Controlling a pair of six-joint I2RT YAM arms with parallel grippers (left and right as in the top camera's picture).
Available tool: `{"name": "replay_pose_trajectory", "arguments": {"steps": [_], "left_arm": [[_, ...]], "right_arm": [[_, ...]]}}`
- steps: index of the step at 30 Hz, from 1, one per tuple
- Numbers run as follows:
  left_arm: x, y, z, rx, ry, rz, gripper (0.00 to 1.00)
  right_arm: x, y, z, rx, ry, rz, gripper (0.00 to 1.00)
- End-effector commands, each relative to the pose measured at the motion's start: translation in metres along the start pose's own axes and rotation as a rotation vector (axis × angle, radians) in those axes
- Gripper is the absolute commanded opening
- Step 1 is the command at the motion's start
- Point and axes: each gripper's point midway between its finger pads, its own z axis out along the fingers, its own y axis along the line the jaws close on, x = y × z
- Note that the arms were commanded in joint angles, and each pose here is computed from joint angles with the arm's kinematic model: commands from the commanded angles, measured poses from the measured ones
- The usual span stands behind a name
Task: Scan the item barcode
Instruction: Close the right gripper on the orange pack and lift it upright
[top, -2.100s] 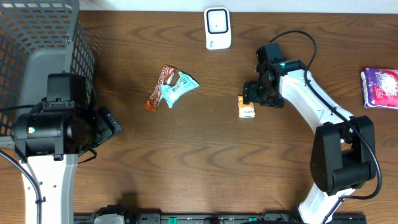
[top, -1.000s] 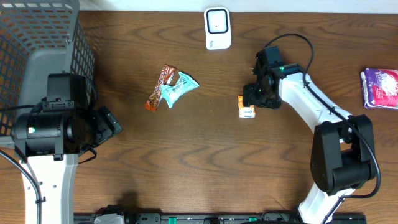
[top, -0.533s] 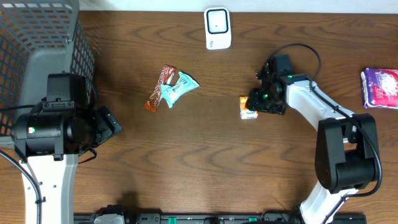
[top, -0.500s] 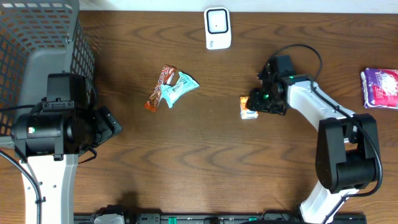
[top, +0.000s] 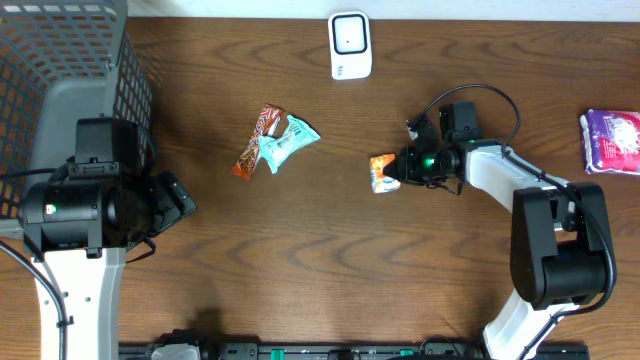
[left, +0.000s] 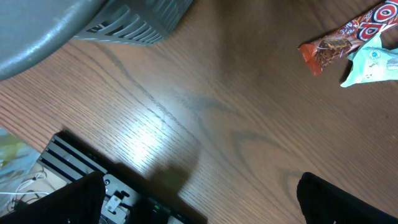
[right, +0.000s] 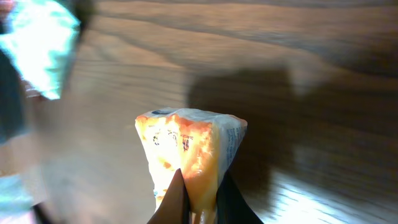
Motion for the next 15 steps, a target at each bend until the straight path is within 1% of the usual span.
{"name": "replay_pose_trajectory", "arguments": {"steps": [1,6,10,15], "left_arm": [[-0.001,0.004,0.000,-0.017,-0.005,-0.014,0.98],[-0.001,0.004,0.000,-0.017,-0.005,-0.014,0.98],[-0.001,0.004,0.000,-0.017,-0.005,-0.014,0.98],[-0.001,0.004,0.000,-0.017,-0.005,-0.014,0.98]], "right_arm": [[0.000,0.032,-0.010,-0.248,0.025,0.004,0.01],[0.000,0.054,-0.019,-0.390,0.033,-0.022,0.01],[0.000,0.063,-0.023,-0.447,0.037,-0.041,0.01],[0.004,0.079,-0.033,-0.553,0.041,-0.115,0.01]]}}
